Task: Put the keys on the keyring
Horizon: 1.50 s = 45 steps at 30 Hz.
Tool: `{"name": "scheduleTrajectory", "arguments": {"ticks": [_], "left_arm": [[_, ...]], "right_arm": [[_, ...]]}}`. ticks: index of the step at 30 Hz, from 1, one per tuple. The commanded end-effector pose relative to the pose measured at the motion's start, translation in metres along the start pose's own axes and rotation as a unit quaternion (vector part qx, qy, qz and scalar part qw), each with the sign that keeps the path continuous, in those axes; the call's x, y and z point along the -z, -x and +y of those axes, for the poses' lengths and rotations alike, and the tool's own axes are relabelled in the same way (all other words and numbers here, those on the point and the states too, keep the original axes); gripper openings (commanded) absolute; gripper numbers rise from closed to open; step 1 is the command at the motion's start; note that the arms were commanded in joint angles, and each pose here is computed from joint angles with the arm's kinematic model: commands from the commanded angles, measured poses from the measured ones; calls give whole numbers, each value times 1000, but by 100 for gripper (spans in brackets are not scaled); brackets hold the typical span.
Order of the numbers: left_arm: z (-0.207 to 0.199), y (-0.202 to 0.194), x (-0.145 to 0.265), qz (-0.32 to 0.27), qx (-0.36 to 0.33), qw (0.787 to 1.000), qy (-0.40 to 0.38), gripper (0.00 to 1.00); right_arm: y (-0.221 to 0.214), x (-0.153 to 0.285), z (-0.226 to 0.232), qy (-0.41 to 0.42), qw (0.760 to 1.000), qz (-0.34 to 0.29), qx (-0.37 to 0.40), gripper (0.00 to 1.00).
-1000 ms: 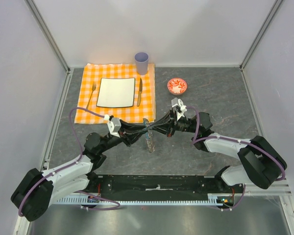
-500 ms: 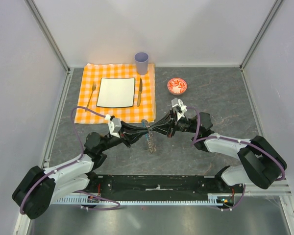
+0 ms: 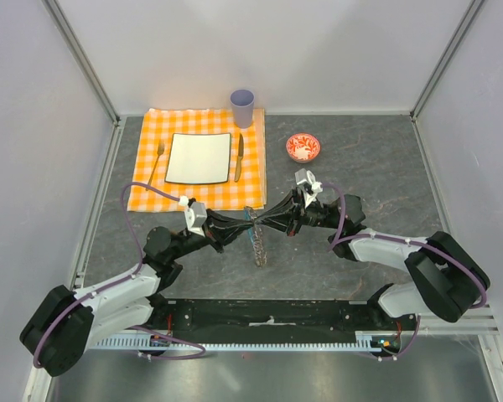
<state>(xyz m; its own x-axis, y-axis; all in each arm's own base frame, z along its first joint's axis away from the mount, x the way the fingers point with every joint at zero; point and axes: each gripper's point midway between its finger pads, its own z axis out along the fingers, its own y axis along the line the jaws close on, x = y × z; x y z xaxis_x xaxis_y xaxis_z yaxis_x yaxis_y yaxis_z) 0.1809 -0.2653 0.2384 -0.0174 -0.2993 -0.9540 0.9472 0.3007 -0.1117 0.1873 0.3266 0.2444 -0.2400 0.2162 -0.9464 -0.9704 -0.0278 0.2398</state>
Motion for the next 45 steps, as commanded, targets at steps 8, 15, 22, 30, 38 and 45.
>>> {"name": "scheduleTrajectory", "arguments": {"ticks": [8,15,22,30,38,45], "left_arm": [[8,6,-6,17,-36,999,6,2],[10,-6,-6,54,-39,998,4,2],[9,-14,-7,72,-31,997,-5,2],[8,-19,-9,86,-24,996,-15,2],[11,-9,-7,69,-41,997,2,27],[9,-5,-6,62,-49,997,-2,43]], "right_arm": [[-23,8,-8,-25,995,93,10,22],[-20,14,-18,-59,989,126,47,21],[-18,11,-18,-55,989,128,49,16],[-17,8,-18,-45,990,128,44,0],[-6,3,-12,-33,994,94,42,0],[-3,3,-9,-25,994,92,48,0]]}}
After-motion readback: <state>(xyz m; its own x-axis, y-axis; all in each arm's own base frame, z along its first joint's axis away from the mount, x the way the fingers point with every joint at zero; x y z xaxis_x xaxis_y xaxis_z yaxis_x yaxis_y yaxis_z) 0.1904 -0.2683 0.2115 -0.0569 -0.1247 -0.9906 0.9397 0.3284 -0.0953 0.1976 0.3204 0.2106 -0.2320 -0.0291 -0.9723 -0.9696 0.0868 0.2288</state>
